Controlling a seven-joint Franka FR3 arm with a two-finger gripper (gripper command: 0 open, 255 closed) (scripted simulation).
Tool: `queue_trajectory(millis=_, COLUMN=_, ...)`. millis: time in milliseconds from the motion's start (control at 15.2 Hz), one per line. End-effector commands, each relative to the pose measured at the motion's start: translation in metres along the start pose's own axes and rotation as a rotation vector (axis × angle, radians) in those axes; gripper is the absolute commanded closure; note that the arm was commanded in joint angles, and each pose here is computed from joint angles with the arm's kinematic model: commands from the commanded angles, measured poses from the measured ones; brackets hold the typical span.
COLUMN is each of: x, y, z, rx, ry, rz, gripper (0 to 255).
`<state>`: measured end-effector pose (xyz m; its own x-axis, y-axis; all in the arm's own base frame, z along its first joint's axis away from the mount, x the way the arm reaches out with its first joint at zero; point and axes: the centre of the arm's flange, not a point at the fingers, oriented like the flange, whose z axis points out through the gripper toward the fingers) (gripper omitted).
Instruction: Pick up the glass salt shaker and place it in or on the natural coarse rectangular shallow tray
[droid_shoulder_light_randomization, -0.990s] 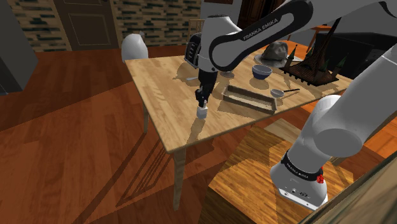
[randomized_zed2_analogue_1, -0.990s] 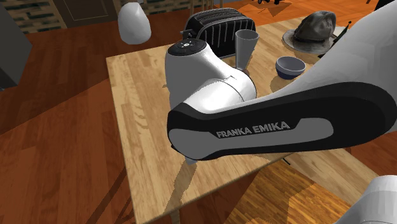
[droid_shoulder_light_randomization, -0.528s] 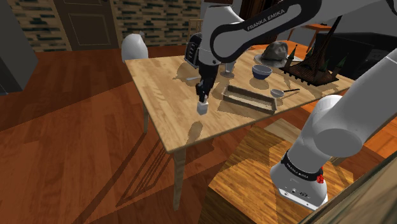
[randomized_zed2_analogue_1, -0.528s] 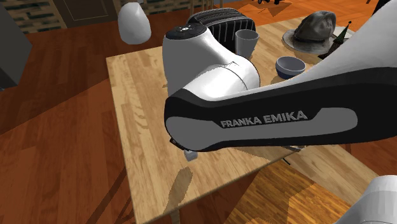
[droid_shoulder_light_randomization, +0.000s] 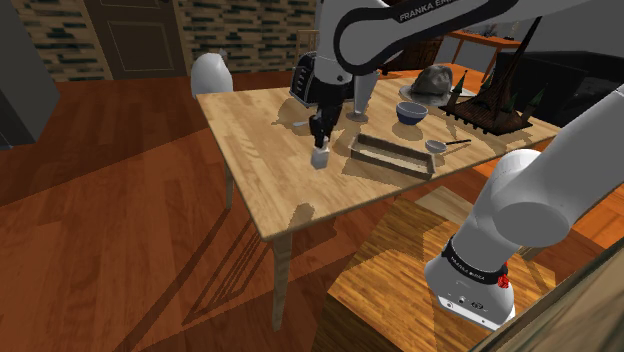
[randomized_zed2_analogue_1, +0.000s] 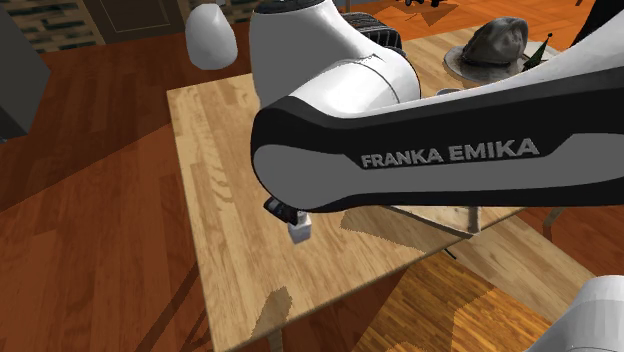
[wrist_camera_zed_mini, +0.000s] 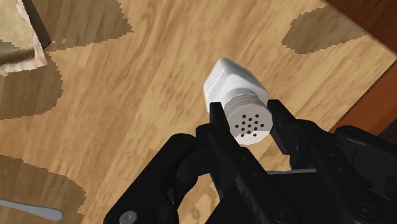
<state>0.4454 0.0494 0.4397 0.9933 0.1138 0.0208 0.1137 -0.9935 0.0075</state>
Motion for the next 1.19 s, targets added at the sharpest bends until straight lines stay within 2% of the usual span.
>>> queue_trajectory(millis=0, x=0.0, y=0.0, z=-0.01, rx=0.0, ry=-0.001, rz=0.0, gripper=255)
queue_trajectory(millis=594, x=0.001, y=0.0, z=-0.053, rx=0.0, ry=-0.001, rz=0.0, gripper=255)
queue_trajectory(millis=1122, x=-0.047, y=0.093, z=-0.068, rx=0.0, ry=-0.001, rz=0.0, gripper=255)
